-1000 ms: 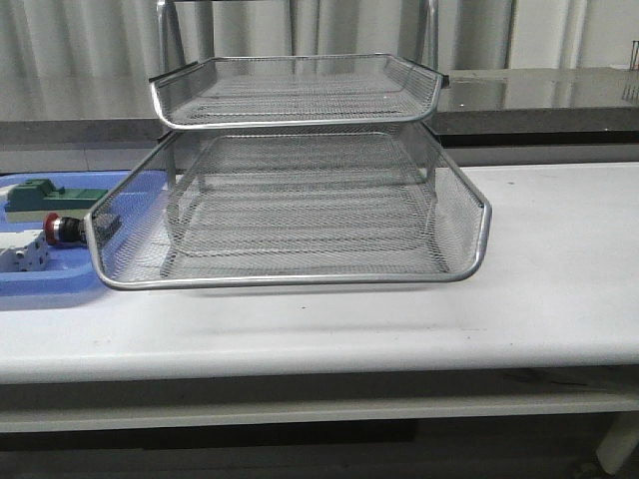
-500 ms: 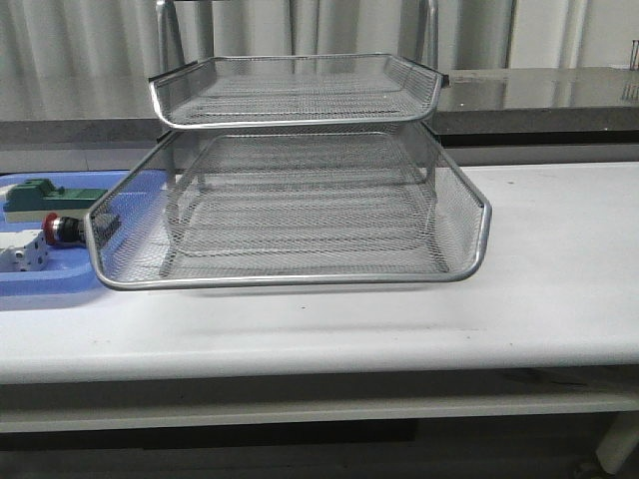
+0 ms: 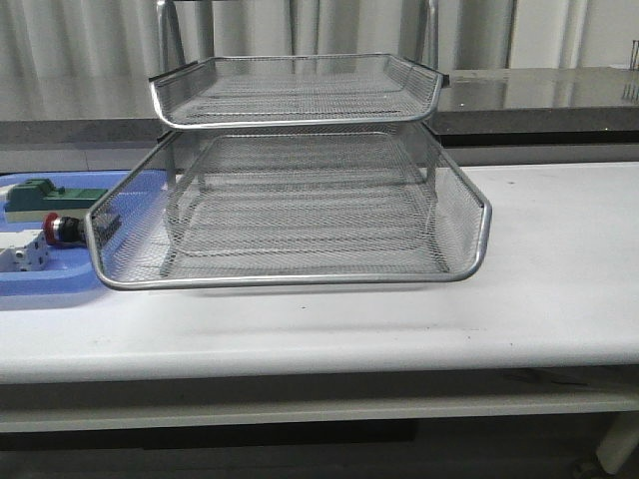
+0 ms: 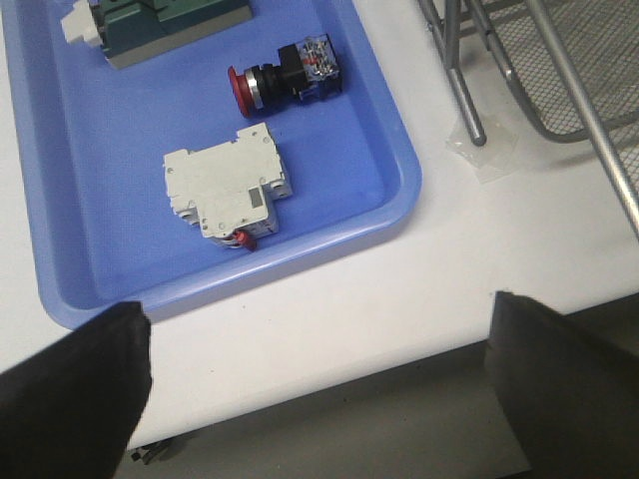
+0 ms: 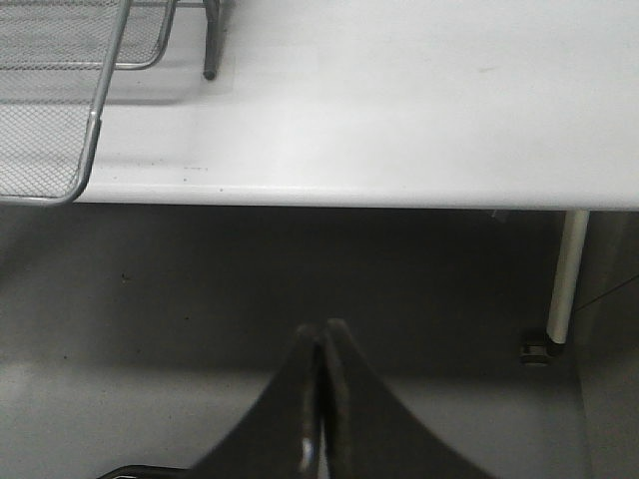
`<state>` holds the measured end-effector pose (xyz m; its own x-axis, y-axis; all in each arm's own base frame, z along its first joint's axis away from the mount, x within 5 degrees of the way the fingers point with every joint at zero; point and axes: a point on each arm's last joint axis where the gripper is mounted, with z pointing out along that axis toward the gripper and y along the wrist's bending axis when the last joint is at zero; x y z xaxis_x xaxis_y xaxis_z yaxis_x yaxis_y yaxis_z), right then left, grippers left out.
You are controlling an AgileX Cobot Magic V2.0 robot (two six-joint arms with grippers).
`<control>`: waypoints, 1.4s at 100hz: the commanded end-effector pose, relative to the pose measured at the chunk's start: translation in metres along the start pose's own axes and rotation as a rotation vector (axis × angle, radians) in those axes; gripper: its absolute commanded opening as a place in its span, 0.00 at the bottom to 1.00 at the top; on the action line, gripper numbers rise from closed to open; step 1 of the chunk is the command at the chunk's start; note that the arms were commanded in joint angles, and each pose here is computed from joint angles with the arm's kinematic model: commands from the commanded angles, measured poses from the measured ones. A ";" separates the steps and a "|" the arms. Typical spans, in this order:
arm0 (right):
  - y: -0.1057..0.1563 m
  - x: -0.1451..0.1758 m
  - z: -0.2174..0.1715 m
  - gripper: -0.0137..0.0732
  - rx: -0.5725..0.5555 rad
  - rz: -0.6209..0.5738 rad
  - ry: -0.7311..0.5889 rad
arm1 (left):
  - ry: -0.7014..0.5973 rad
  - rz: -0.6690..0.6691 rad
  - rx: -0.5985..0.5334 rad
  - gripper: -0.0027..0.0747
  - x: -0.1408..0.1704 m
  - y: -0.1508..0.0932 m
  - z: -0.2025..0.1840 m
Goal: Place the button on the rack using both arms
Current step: 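Lower the left gripper onto the red-capped push button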
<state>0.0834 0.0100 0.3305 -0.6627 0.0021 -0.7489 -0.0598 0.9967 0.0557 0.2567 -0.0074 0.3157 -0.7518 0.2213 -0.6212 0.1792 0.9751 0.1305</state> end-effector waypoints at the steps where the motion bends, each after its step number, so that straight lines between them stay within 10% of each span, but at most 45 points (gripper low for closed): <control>1: 0.000 -0.012 -0.007 0.08 0.004 -0.007 -0.088 | -0.118 -0.013 -0.007 0.89 -0.015 0.001 -0.013; 18: 0.000 -0.012 -0.007 0.08 0.004 -0.007 -0.088 | -0.160 -0.034 0.009 0.84 -0.020 0.000 -0.013; 68: 0.000 -0.012 -0.007 0.08 0.004 -0.007 -0.088 | -0.018 0.517 0.035 0.84 -0.097 0.015 0.051; 140: 0.000 -0.012 -0.007 0.08 0.004 -0.007 -0.088 | 0.147 0.717 0.073 0.84 -0.136 0.027 0.165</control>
<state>0.0834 0.0100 0.3305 -0.6627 0.0021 -0.7489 -0.0598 0.9967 0.0557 0.4664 -0.0125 0.2470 -0.5523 0.8006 -0.2325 0.7313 0.5992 0.3259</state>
